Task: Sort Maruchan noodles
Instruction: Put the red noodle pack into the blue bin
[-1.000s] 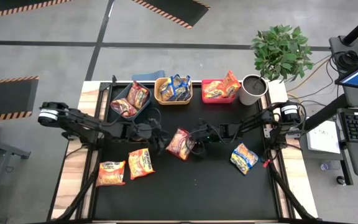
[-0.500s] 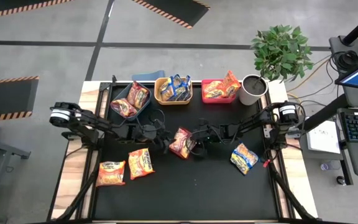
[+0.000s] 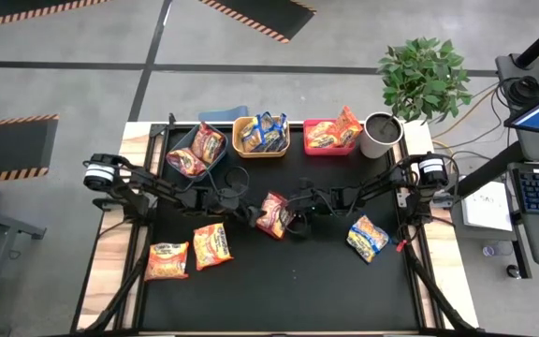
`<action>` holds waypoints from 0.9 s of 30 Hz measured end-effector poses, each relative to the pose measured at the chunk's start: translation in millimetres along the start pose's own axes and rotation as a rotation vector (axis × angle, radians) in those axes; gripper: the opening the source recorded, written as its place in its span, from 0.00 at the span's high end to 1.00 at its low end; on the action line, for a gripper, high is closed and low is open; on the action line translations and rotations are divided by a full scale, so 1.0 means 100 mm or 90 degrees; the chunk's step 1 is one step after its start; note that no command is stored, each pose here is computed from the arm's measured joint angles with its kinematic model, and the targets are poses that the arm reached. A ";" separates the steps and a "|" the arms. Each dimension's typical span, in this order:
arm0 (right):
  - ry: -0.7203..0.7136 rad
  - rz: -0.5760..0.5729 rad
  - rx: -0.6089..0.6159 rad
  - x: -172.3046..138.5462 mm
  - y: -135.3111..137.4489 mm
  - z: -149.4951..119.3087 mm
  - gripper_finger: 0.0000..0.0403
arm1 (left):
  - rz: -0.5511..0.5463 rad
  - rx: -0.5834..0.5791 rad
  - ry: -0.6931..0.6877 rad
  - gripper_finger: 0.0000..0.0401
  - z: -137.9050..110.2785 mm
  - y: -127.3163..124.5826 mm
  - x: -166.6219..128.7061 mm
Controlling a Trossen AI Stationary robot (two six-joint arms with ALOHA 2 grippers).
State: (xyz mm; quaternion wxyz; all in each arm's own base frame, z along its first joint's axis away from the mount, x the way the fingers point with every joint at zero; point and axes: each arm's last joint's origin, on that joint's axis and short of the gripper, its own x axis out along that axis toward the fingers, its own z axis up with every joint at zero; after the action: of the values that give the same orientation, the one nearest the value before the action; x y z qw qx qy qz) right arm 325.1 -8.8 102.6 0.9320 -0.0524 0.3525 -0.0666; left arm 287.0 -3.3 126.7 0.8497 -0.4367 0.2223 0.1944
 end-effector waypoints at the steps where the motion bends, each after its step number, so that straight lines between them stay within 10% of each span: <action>1: 0.000 -0.003 -0.002 0.00 0.00 0.00 0.98 | 0.000 -0.005 0.005 0.36 0.00 0.00 0.00; 15: -0.005 -0.006 0.003 0.00 0.00 0.01 0.98 | -0.083 -0.034 0.025 0.34 -0.13 0.07 0.25; 27: -0.030 -0.007 0.021 -0.07 -0.02 0.09 0.98 | -0.095 -0.005 0.032 0.75 -0.13 0.05 0.25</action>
State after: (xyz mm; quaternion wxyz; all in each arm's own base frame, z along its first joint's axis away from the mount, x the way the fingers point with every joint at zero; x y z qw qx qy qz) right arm 325.5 -9.2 114.2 0.9404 -0.0410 0.3287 -0.0763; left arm 302.2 -7.7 102.9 0.8544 -0.4599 0.2099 0.1199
